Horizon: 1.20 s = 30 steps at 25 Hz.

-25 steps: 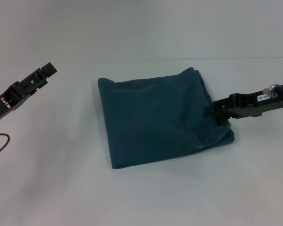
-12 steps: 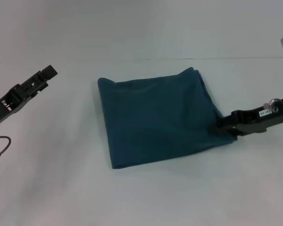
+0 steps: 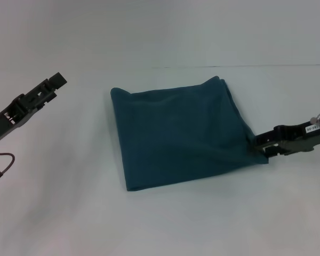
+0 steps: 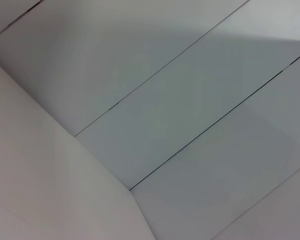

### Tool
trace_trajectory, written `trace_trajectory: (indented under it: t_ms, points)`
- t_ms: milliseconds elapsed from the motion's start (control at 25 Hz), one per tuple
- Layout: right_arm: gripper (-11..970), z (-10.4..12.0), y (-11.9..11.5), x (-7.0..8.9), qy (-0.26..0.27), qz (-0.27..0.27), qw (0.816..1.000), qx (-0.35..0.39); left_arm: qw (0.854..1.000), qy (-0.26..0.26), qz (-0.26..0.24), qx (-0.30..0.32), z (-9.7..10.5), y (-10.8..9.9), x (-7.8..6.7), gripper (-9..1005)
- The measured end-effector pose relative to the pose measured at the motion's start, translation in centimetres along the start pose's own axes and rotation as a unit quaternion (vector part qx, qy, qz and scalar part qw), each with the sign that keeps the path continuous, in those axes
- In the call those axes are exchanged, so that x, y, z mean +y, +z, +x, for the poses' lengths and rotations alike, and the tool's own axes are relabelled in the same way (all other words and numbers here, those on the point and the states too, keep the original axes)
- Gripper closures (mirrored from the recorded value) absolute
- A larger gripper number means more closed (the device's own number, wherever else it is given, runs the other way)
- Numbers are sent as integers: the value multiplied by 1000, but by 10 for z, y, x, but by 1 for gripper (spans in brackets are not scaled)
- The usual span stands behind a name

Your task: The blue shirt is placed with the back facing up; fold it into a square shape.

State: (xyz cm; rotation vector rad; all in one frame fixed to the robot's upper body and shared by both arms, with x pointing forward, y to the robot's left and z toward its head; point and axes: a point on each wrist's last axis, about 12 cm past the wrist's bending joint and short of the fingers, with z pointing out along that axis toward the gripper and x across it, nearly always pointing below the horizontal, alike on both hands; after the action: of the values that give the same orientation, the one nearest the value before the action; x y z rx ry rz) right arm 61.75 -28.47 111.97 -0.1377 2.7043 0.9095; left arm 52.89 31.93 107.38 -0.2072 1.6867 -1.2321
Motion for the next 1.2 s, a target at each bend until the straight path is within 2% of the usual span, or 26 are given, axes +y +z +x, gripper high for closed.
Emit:
trace_trajectory:
  t_ms: [280,400,440,560,640,720,800,920,1200]
  points:
    - [276,-1,-19,-12,25,-10,998,-48,1000,-3,-5,1,-1,0,1,134]
    - [276,-8,-36,-10,13,-16,998,-67,999,-27,-5,25,0,4,0,140]
    - [276,-15,-50,-6,-6,-9,997,-72,998,-38,-6,40,1,5,-1,142]
    - [276,-22,-63,-3,-18,-1,996,-82,986,-110,-31,122,6,9,-2,149]
    - [276,-26,-76,-3,-19,-1,995,-101,969,-158,-68,176,11,10,-1,153]
    - [276,-28,-86,-4,-13,-8,993,-115,957,-189,-84,201,13,11,-2,157]
    - [276,-27,-90,-5,-8,-15,993,-121,954,-198,-85,206,14,12,-3,161]
    - [276,-24,-92,-7,1,-25,992,-122,942,-225,-94,231,24,20,-4,168]
    - [276,-20,-92,-9,4,-32,992,-123,927,-231,-125,266,39,43,-5,187]
